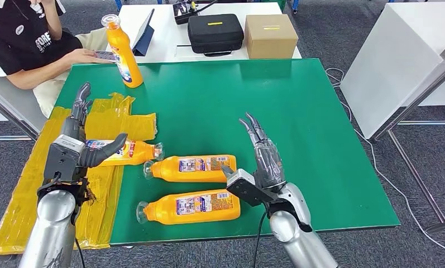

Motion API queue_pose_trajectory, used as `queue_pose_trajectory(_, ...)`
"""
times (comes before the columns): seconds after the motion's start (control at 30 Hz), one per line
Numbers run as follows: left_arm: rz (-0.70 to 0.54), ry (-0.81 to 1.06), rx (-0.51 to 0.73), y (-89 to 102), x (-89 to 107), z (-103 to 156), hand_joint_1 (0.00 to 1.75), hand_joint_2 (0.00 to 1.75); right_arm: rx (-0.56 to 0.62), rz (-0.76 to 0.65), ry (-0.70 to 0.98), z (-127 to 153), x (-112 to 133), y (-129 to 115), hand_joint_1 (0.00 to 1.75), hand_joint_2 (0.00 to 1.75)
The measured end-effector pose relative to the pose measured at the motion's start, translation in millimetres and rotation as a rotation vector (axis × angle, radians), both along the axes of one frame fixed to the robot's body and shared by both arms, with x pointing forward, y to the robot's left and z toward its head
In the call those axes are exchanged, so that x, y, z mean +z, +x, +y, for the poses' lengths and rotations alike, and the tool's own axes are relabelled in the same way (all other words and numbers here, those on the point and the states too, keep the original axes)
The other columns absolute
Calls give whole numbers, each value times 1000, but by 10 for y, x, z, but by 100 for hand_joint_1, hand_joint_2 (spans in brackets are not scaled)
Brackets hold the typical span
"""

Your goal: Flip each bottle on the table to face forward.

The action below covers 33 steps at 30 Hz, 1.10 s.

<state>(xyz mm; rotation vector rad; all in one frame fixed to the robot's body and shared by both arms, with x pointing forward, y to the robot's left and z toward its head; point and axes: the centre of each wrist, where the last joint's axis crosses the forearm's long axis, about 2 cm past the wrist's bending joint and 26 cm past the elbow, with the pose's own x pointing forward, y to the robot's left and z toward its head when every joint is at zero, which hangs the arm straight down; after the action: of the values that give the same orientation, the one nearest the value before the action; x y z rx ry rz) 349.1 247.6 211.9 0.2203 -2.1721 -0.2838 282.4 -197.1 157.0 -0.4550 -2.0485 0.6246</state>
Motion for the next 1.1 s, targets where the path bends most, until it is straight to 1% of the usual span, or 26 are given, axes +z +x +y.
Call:
queue_pose_trajectory(0.27,-28,3,5,-55,50,29,0,175,-7,-2,-21,-5,-3,-7,0,175)
queue_pose_trajectory(0.37,-12,0,13,-78,16,31,0,175,-23,-9,-85,11,2,-11,0,175)
queue_pose_trajectory(0.47,14,-14,7,-120,-55,27,0,175,-37,-12,-191,60,17,-10,0,175)
queue_pose_trajectory(0.63,51,-23,-14,-199,-174,-50,0,175,-23,3,-342,187,66,56,0,175)
queue_pose_trajectory(0.8,60,15,17,-203,-205,-164,0,175,3,13,-407,284,54,133,0,175)
queue_pose_trajectory(1.1,67,-3,-37,-203,-212,-289,0,175,54,22,-498,495,-54,161,0,175)
